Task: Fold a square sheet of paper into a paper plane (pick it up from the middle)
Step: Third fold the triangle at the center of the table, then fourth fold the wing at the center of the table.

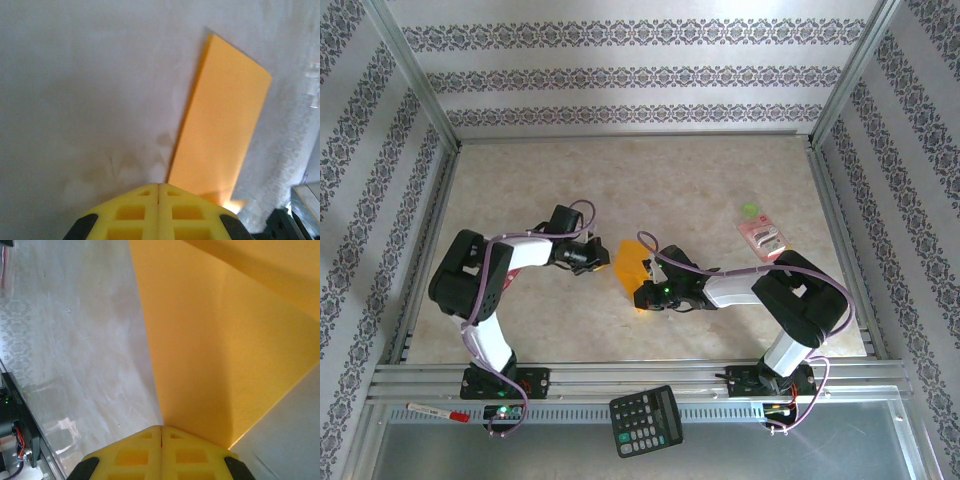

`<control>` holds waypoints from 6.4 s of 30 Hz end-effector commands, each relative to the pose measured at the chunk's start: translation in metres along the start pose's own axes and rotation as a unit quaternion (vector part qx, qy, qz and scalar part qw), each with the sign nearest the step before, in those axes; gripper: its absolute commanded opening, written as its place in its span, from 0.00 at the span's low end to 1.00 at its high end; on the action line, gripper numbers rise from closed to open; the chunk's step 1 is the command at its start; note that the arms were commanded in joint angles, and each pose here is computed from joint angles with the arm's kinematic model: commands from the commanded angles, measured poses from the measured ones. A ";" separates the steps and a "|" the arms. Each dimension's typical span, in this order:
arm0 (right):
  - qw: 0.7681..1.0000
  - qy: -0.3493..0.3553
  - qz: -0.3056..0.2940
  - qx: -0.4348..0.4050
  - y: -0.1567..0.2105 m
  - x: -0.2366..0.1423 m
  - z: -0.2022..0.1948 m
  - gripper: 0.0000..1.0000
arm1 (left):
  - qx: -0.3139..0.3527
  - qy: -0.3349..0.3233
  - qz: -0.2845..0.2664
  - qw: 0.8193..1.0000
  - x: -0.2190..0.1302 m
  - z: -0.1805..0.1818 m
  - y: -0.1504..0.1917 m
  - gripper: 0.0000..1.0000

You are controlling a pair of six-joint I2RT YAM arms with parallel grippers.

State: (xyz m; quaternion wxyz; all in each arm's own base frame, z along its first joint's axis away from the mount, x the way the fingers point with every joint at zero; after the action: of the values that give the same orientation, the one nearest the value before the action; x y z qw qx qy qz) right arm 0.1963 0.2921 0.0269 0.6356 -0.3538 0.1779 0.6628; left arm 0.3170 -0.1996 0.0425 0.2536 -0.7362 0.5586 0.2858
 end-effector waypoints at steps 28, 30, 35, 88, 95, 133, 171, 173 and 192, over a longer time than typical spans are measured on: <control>0.991 0.074 0.105 0.045 0.069 -0.014 -0.047 0.00 | 0.013 -0.074 0.055 0.996 0.046 0.038 0.044 0.00; 0.990 0.073 0.109 0.047 0.074 -0.016 -0.046 0.00 | 0.015 -0.074 0.053 0.996 0.045 0.037 0.044 0.00; 0.991 0.069 0.102 0.054 0.079 -0.029 -0.044 0.00 | 0.019 -0.063 0.049 0.997 0.041 0.028 0.042 0.00; 0.994 0.097 -0.043 -0.022 -0.062 -0.022 -0.027 0.06 | 0.033 0.005 0.019 0.999 -0.017 -0.015 0.034 0.48; 0.996 0.081 -0.030 -0.012 -0.057 -0.018 -0.034 0.01 | 0.029 -0.008 0.033 0.999 -0.002 -0.012 0.031 0.49; 0.996 0.083 -0.022 -0.007 -0.049 -0.015 -0.043 0.00 | 0.034 0.022 0.041 0.998 0.009 -0.024 0.021 0.37; 0.960 0.144 -0.106 -0.213 -0.054 -0.060 0.052 0.41 | -0.150 -0.013 -0.116 0.982 -0.029 -0.015 0.039 0.00; 0.956 0.145 -0.111 -0.229 -0.046 -0.051 0.056 0.45 | -0.175 -0.004 -0.122 0.977 -0.028 -0.016 0.039 0.00; 0.917 0.264 -0.112 -0.277 -0.025 0.005 0.037 0.47 | -0.213 0.008 -0.108 0.971 -0.022 -0.026 0.037 0.00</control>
State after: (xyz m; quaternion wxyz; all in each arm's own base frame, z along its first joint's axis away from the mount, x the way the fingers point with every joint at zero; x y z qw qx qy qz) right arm 0.2005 0.3218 0.0490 0.5091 -0.6712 0.0991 0.5295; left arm 0.2774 -0.2063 0.0700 0.1326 -0.8296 0.4068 0.3587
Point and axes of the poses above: each hand's point on the last joint's axis, 136 mm out from that joint toward the fingers, its own x axis out along the fingers, its own z axis along the line the jaws close on, y = z × x, the point moved 2 cm from there along -x, back along the fingers, and after that the axes turned 3 degrees about -x, right-handed, at the moved point
